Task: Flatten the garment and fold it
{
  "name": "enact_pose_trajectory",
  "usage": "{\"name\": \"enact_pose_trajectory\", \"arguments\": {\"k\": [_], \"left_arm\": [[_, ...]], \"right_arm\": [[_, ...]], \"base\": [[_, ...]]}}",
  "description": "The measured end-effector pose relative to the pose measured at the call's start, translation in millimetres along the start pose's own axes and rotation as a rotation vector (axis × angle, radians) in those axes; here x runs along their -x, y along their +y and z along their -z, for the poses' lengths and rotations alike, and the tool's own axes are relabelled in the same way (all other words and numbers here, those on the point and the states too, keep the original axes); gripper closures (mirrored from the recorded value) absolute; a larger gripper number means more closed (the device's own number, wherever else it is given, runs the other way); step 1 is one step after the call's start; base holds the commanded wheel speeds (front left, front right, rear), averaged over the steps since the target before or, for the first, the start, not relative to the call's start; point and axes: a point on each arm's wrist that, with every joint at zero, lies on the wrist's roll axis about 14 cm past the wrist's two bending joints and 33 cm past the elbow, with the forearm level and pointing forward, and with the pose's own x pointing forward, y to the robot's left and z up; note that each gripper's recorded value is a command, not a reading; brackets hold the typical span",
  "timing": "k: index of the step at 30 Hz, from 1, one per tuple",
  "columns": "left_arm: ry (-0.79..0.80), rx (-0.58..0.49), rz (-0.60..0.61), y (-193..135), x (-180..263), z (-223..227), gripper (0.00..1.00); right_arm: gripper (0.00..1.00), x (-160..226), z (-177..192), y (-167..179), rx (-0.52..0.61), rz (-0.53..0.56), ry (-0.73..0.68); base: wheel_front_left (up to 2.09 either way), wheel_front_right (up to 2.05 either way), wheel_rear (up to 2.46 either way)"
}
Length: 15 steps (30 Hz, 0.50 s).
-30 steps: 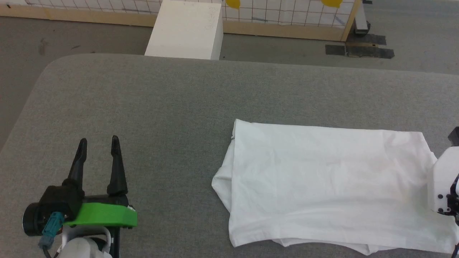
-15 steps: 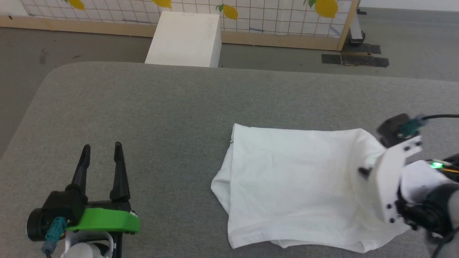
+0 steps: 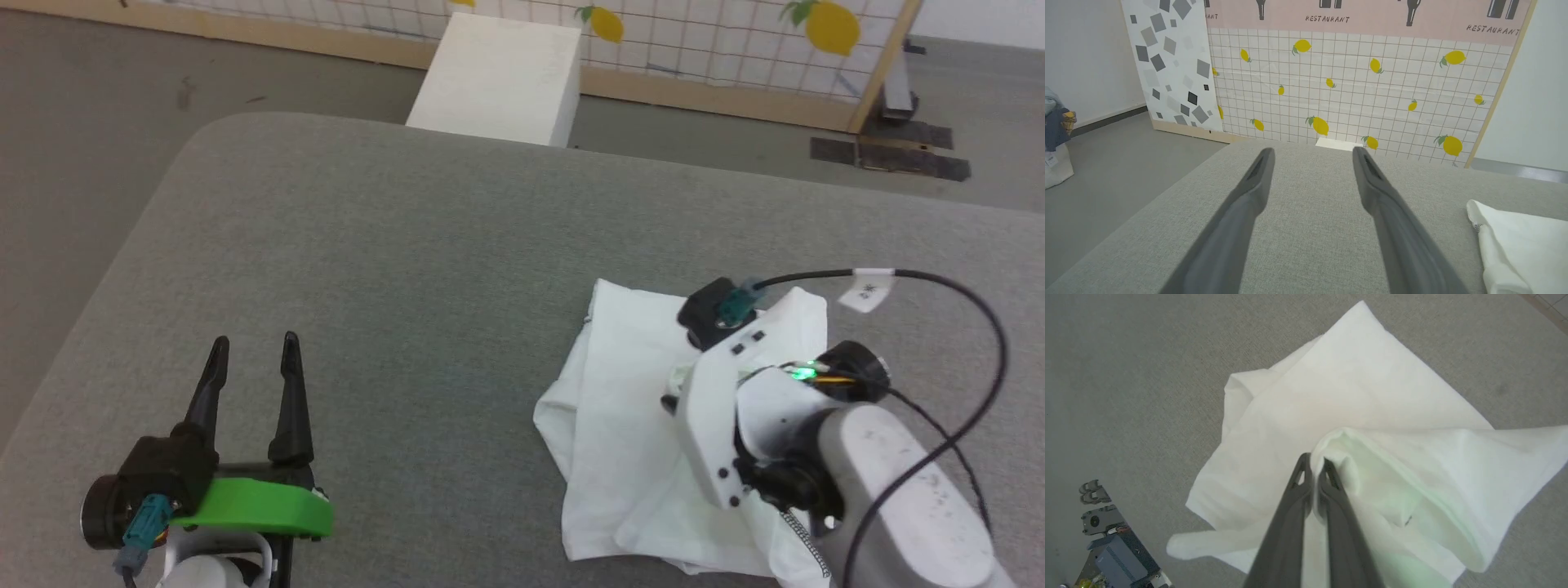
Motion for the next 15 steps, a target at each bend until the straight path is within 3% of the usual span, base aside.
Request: {"name": "enact_pose_trajectory", "arguments": {"k": [7,14,15], "left_arm": [[0.023,-0.008,-0.042,13.7,10.6,4.3,0.00],[0.039,-0.010,-0.058,18.2,12.9,8.6,0.00],[0.039,-0.008,-0.058,17.6,12.7,8.8,0.00]], "right_arm": [[1.00,-40.3,6.8,34.4,0.073,-0.077,0.062],[1.00,-64.7,26.2,43.2,0.105,-0.099,0.116],[0.91,-66.4,26.8,44.4,0.108,-0.101,0.114]], "base": [[0.00,0.00,0.00],[0.00,0.00,0.00],[0.00,0.00,0.00]]}}
